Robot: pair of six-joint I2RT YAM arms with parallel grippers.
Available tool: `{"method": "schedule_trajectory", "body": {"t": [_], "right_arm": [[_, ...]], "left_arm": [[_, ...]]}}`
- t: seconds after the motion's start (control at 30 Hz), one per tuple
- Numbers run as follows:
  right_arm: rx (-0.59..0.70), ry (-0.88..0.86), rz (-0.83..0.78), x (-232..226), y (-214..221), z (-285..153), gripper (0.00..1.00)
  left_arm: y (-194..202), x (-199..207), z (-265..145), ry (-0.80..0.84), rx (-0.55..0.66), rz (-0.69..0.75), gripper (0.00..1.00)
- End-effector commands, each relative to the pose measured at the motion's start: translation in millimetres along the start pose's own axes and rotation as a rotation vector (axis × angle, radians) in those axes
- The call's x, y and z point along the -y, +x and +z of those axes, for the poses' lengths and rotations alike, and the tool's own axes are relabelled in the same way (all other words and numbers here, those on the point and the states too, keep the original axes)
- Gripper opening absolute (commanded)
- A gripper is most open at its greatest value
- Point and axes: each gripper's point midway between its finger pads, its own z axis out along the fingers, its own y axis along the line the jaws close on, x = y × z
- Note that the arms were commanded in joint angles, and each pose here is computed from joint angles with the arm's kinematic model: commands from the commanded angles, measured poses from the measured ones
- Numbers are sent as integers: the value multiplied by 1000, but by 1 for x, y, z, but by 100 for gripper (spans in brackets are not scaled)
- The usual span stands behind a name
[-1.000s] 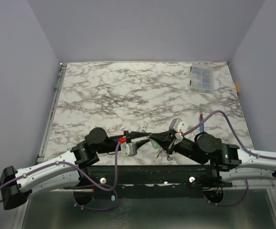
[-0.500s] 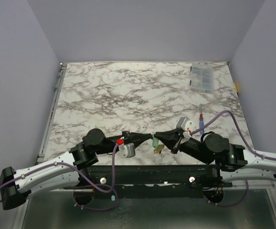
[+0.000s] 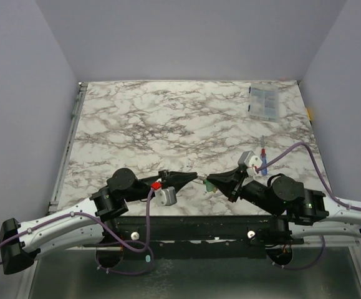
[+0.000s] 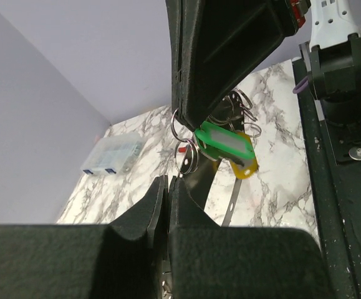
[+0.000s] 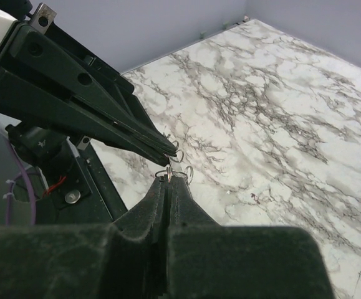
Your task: Put the keys on the keyring
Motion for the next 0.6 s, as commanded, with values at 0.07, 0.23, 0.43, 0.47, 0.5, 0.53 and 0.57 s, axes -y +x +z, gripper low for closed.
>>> {"method": "schedule_trajectory", "body": {"t": [0.07, 0.23, 0.43, 0.47, 0.5, 0.53, 0.57], "right_arm": [[3, -7, 35, -2, -1, -2, 1], [3, -34, -4, -6, -6, 0, 1], [6, -71, -34, -12, -9, 0, 1], [5, -73, -39, -13, -9, 1, 1], [5, -78, -43, -14, -9, 1, 1], [3, -83, -46, -15, -9, 1, 1], [-1, -89, -48, -16, -8, 2, 1]], "left_arm": [[16, -2, -2, -26, -50, 13, 0], [17, 13, -1, 53, -34, 13, 38], [18, 27, 1, 123, -25, -32, 61], [18, 31, 2, 140, -24, -44, 62], [18, 34, 3, 159, -20, -54, 63], [18, 37, 4, 177, -18, -64, 63], [17, 41, 5, 197, -11, -73, 64]]}}
